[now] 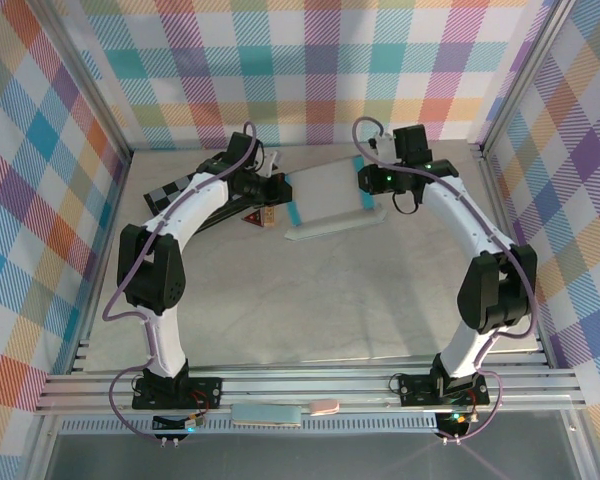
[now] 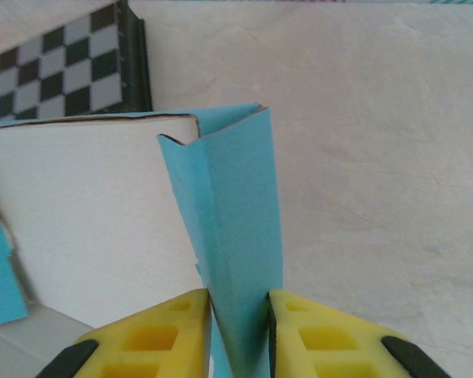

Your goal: Fold the paper box

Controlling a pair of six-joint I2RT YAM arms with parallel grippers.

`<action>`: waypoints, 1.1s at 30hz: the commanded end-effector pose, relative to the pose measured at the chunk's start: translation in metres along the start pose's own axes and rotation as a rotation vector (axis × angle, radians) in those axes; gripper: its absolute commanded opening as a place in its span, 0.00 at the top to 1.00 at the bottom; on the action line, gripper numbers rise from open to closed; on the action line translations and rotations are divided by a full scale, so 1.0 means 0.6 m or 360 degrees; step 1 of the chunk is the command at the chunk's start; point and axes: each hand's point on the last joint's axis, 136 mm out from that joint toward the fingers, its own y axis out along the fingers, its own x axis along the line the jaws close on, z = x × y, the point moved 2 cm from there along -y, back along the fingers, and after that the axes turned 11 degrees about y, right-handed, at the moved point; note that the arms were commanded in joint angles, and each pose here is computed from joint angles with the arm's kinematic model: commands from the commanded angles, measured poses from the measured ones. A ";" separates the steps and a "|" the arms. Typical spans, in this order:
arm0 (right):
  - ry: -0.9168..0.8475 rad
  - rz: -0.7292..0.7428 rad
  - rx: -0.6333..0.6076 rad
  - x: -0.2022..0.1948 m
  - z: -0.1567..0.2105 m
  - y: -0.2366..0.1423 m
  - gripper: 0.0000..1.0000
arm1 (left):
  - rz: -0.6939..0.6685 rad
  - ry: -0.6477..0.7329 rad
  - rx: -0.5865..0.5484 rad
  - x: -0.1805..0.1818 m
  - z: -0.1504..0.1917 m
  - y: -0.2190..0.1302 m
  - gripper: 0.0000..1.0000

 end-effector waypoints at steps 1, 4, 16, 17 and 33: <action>-0.0095 -0.0044 0.0156 0.038 0.041 0.029 0.80 | 0.0219 0.0199 -0.0142 -0.098 -0.038 -0.031 1.00; -0.0121 0.0015 0.0166 0.039 0.049 0.035 0.84 | 0.0208 0.0214 -0.0136 -0.100 -0.037 -0.030 1.00; -0.0099 0.0336 0.0260 -0.015 0.104 0.048 1.00 | 0.0025 0.0185 0.0086 -0.087 0.032 0.027 1.00; -0.0084 0.0365 0.0275 -0.021 0.114 0.050 1.00 | -0.0029 0.0169 0.0094 -0.083 0.041 0.036 1.00; 0.0176 0.0523 0.0867 -0.074 0.284 0.109 1.00 | -0.0593 -0.0102 0.0415 -0.004 0.182 0.143 1.00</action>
